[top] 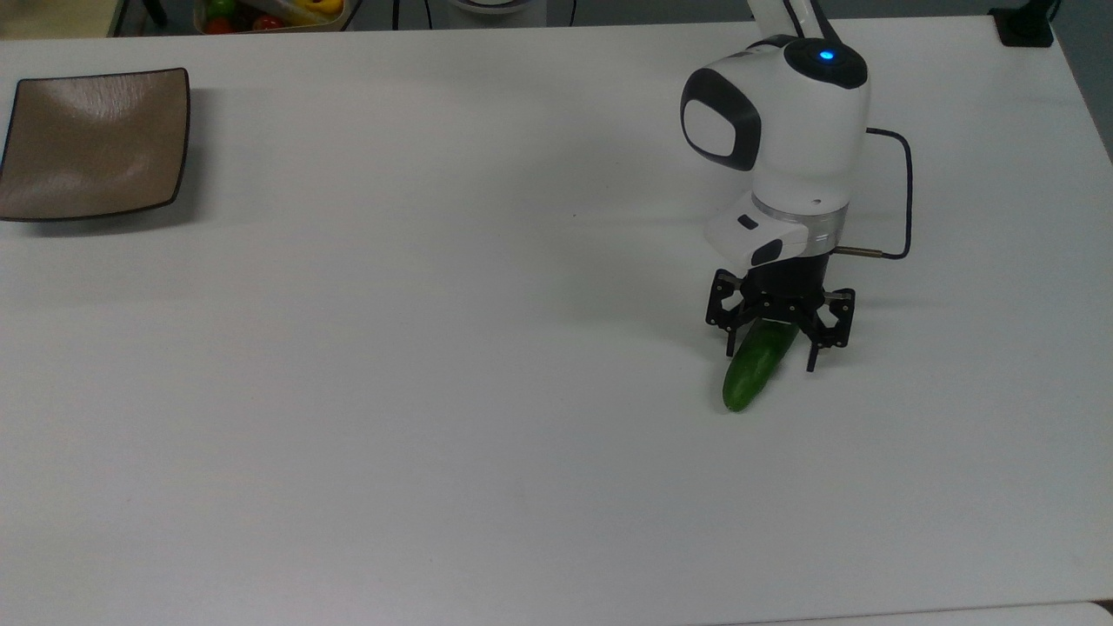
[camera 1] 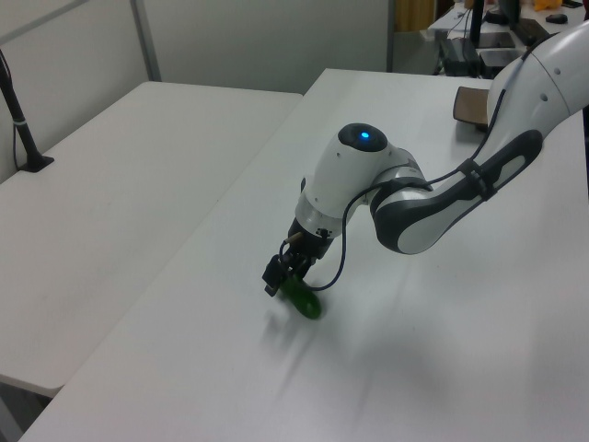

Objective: Cucumber placed on a ceramic plate
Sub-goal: 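Close the gripper around the cucumber's middle, then lift the cucumber and carry it toward the brown ceramic plate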

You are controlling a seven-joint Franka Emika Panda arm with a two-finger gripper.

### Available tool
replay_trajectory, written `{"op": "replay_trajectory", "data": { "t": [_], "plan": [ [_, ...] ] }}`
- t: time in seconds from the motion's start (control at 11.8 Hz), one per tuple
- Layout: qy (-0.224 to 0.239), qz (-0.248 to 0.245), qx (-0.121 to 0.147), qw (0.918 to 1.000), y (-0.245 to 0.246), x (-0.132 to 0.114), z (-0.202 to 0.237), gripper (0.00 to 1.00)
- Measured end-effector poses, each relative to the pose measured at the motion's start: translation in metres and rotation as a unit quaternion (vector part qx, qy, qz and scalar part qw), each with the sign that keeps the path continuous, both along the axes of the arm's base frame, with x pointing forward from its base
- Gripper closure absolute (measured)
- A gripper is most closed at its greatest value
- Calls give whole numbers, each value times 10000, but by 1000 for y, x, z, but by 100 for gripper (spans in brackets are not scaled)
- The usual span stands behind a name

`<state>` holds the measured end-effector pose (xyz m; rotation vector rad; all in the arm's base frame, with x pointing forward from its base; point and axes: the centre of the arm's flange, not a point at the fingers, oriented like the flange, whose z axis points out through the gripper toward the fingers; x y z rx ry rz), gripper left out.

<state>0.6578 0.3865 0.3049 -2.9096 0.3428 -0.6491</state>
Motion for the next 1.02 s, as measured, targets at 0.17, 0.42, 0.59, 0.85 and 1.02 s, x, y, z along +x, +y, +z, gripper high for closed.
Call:
{"op": "replay_trajectory", "data": {
  "t": [0.17,0.42,0.59,0.85,1.02],
  "plan": [
    [-8,80,-44,10000,1,-1,-1,45],
    [-17,142,-72,9999,2,-1,0,52],
    [-20,167,-84,9998,2,-1,0,52],
    [-92,197,-60,9997,1,-1,13,52],
    [-190,180,-10,9997,-3,-4,39,52]
  ]
}}
